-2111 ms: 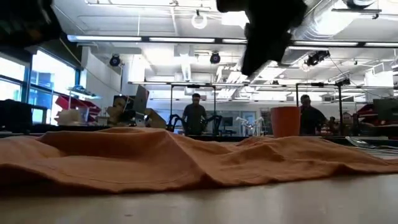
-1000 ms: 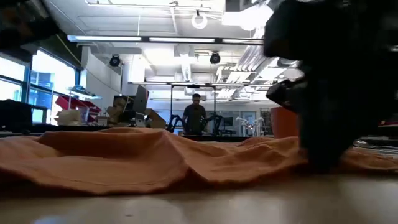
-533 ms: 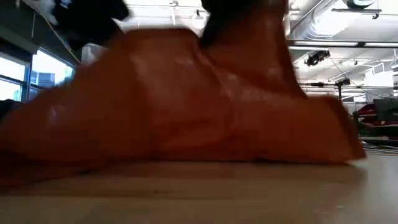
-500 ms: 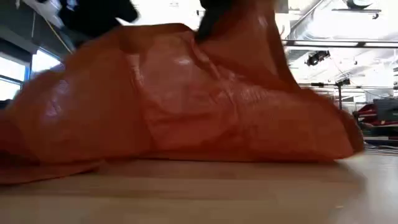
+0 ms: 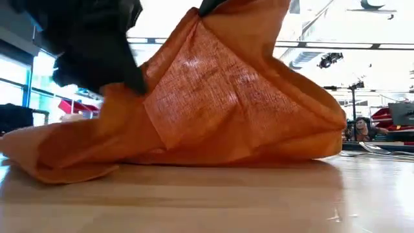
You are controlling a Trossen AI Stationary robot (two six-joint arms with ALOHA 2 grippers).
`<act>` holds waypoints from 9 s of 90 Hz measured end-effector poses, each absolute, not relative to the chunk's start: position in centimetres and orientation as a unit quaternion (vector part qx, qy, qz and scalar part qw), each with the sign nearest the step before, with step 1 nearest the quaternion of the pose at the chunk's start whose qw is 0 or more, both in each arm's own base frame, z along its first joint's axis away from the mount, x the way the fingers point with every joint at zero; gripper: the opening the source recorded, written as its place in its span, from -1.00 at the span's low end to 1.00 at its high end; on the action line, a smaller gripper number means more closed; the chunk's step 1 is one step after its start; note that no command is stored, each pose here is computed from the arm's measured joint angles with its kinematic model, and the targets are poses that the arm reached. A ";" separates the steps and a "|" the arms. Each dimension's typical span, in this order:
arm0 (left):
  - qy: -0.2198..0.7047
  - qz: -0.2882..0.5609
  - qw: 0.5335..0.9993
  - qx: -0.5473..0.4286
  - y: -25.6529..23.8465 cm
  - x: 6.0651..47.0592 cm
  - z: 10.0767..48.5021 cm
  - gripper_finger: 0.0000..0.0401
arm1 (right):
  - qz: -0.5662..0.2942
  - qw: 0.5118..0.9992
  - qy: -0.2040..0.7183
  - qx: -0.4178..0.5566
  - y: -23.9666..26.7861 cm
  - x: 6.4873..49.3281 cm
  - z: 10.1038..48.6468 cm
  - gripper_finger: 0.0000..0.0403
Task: Set table place
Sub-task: Move the orange napkin to the center of the table, then fold the orange napkin
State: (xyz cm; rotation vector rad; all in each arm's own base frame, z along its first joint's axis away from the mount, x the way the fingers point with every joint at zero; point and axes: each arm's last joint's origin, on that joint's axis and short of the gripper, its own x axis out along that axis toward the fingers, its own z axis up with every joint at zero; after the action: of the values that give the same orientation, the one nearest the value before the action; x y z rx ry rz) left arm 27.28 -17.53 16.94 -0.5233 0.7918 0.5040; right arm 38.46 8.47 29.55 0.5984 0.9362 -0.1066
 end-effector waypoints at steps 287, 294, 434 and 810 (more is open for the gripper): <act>0.647 -0.041 0.748 -0.142 -21.1 22.0 19.1 -1.00 | 0.259 0.867 0.423 -0.040 26.9 27.0 13.2 -0.09; 0.647 -0.038 0.747 -0.146 -21.1 22.0 19.1 -1.00 | 0.258 0.865 0.429 -0.030 27.2 27.2 12.1 -0.12; 0.194 0.292 0.936 -0.005 -6.7 14.4 45.3 -1.00 | -0.022 0.982 0.155 0.105 2.4 24.1 44.3 -1.00; 0.670 0.159 0.706 -0.166 13.4 19.9 13.3 -0.46 | -0.178 0.856 0.305 0.376 9.1 30.3 27.5 -0.61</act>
State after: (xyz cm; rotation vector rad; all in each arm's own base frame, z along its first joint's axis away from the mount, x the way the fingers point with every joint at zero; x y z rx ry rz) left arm 19.86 13.36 13.35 -0.3693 1.4885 0.3526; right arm 30.30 9.06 27.45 0.7908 0.6418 -0.3750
